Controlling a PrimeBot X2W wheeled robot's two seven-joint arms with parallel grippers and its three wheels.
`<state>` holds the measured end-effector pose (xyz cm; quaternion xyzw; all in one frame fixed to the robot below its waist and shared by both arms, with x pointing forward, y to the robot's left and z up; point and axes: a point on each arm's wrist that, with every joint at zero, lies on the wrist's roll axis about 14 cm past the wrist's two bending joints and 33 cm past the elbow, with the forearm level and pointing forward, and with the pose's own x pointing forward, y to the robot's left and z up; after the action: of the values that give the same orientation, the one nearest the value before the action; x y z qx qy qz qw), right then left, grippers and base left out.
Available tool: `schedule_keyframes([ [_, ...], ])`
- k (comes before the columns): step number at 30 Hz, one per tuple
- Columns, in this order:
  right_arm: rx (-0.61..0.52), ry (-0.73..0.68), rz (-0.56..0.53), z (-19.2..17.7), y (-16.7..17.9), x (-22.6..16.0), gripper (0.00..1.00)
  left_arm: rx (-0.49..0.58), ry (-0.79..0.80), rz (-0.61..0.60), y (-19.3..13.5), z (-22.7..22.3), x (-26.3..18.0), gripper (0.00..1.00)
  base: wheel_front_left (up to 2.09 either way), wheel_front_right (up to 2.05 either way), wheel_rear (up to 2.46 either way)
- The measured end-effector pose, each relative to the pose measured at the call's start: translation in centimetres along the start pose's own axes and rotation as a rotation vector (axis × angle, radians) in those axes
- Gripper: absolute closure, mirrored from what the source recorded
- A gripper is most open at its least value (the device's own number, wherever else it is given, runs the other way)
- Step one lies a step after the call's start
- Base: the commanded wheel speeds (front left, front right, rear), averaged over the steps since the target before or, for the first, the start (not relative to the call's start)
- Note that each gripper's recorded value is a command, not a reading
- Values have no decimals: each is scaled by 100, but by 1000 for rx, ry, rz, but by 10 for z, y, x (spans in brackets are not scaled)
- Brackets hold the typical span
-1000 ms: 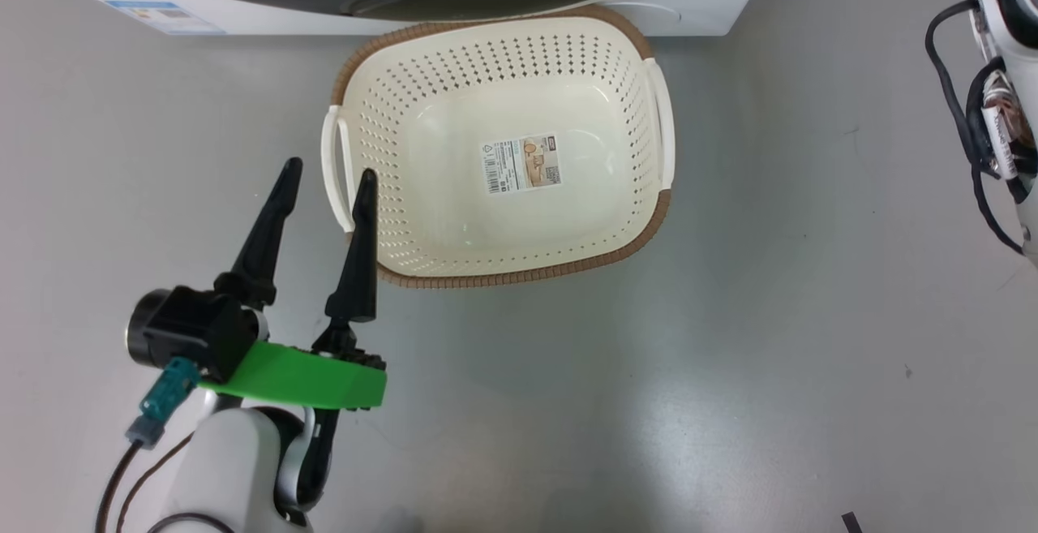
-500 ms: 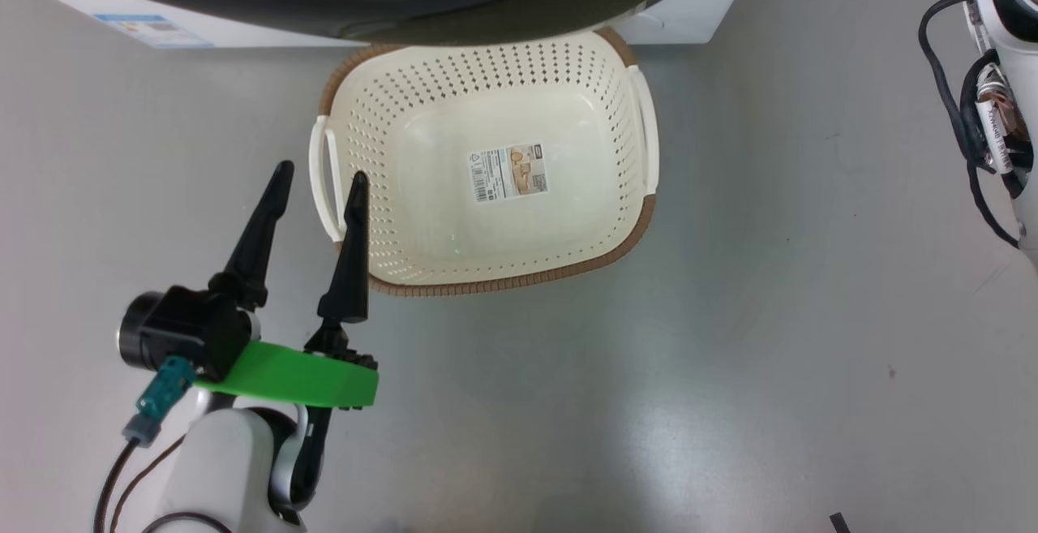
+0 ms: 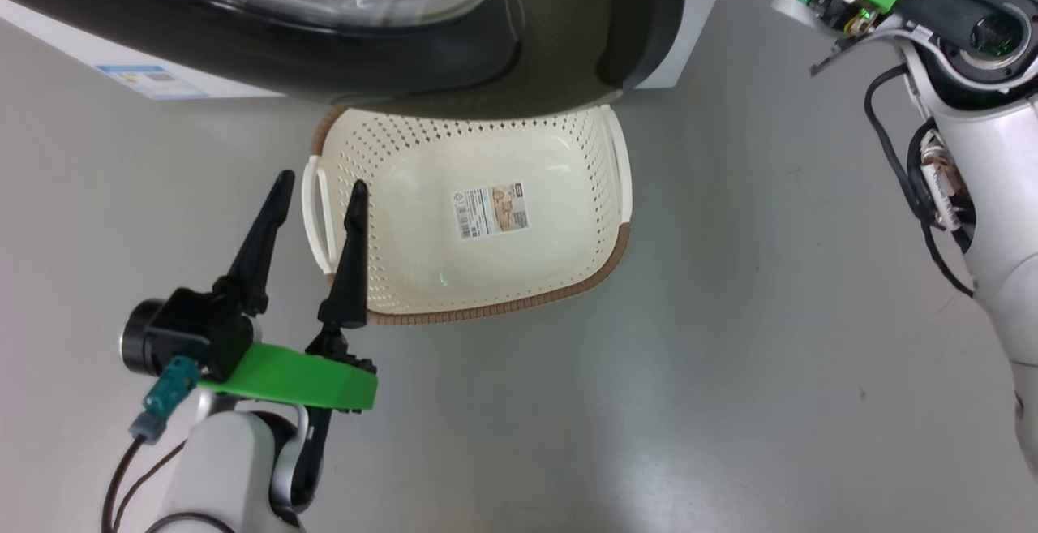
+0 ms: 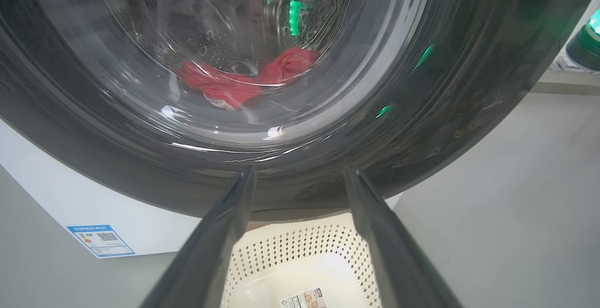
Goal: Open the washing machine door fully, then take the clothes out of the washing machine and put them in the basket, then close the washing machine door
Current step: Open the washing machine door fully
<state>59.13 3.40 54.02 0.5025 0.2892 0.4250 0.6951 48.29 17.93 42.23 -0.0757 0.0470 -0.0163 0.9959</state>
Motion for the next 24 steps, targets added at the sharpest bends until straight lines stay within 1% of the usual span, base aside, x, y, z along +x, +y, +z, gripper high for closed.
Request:
schedule_keyframes([
  [8,-3,27,-7,-14,10,-9,100,-14,-41,-17,-6,18,-3,0,0,0,0],
  [18,-6,21,-14,-20,15,-9,100,-32,-57,-17,-7,25,-5,0,0,0,0],
  [19,-10,4,-15,-18,15,-9,86,-33,-58,-18,-8,25,-5,0,0,0,0],
  [20,-21,-14,-22,-16,15,-8,69,-34,-60,-20,-8,26,-4,0,0,0,0],
  [21,-32,-31,-30,-13,14,-9,57,-34,-61,-21,-9,26,-4,0,0,0,0],
  [22,-39,-57,-37,-9,13,-10,0,-35,-62,-22,-10,26,-4,0,0,0,0],
  [24,-45,-108,-47,-1,12,-13,0,-38,-63,-26,-11,27,-3,0,0,0,0],
])
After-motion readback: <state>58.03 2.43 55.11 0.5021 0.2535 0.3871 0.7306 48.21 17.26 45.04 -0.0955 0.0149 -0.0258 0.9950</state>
